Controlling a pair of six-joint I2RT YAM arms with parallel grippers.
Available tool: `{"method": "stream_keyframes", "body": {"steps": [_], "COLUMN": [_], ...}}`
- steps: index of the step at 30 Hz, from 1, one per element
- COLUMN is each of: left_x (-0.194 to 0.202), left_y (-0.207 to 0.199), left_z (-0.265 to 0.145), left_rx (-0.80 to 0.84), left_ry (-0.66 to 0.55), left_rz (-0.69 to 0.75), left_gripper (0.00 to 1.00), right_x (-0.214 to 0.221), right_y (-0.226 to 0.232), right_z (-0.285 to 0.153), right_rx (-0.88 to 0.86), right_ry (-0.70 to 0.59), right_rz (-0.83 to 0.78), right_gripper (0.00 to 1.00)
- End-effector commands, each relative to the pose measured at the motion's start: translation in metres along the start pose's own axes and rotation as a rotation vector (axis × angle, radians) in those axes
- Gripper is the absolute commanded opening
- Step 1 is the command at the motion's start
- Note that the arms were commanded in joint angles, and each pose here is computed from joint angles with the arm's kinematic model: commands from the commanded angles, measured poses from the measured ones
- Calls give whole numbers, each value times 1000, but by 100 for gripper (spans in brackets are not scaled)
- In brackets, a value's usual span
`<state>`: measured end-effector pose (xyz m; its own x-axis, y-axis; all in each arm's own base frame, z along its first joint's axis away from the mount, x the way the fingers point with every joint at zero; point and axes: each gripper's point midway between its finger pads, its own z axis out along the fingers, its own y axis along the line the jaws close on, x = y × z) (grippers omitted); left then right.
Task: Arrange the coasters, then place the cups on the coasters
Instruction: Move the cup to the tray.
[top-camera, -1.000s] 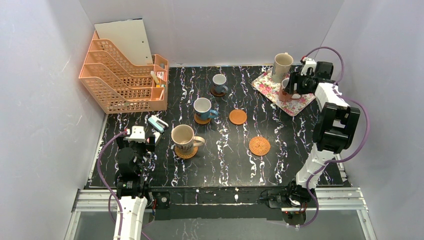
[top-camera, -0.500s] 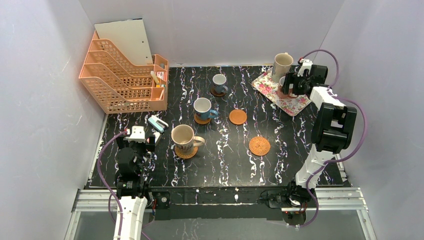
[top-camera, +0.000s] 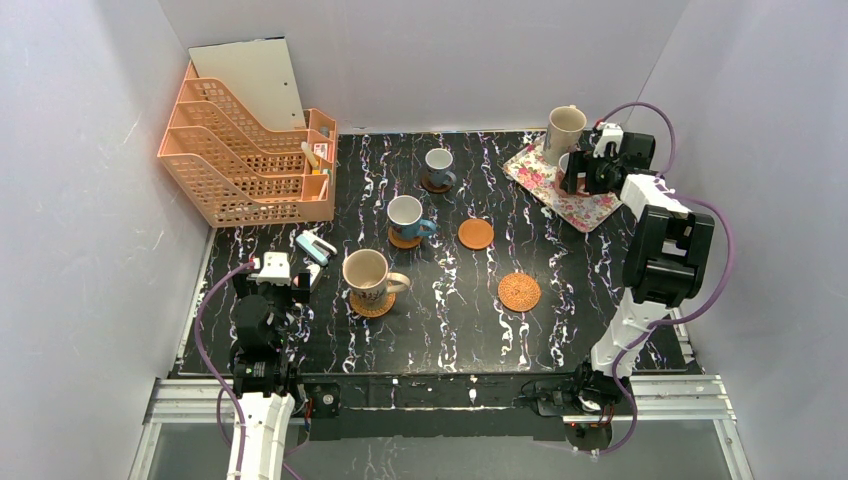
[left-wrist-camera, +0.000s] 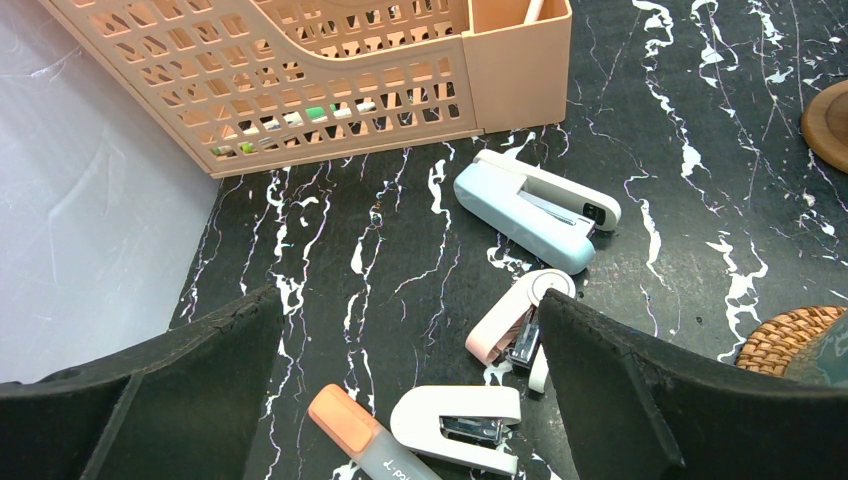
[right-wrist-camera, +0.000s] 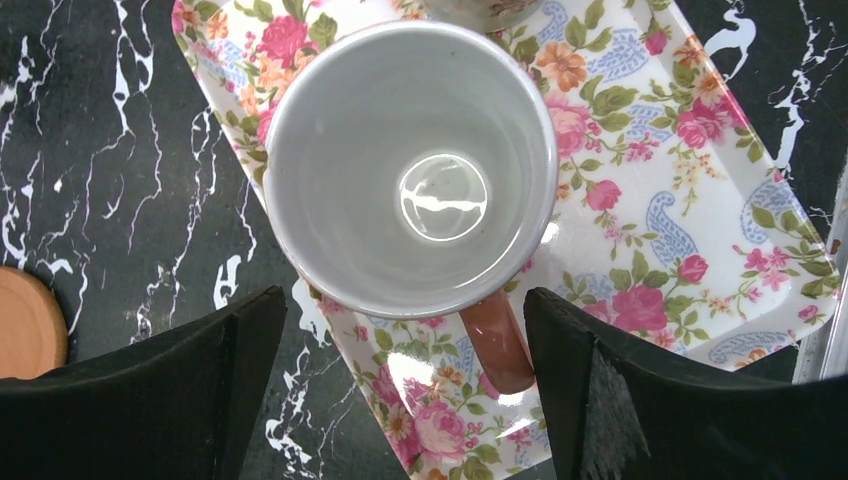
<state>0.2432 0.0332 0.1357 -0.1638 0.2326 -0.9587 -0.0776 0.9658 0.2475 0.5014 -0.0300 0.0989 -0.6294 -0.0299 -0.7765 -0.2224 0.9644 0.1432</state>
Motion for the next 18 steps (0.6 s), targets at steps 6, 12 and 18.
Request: {"method": "stream_keyframes", "body": {"steps": [6, 12, 18], "left_x": [2, 2, 3], "left_y": [4, 4, 4], "left_z": [0, 0, 1], "left_rx": [-23, -23, -22], "left_ry": [1, 1, 5], "left_rz": [1, 0, 1], "left_gripper": [97, 97, 97], "right_x": [-25, -24, -26], "right_y": [20, 11, 1], "right_z": [-25, -21, -16], "right_rx": [-131, -85, -26], "right_ry": [-42, -40, -61], "right_rz": [-84, -71, -54], "right_gripper": [91, 83, 67]}}
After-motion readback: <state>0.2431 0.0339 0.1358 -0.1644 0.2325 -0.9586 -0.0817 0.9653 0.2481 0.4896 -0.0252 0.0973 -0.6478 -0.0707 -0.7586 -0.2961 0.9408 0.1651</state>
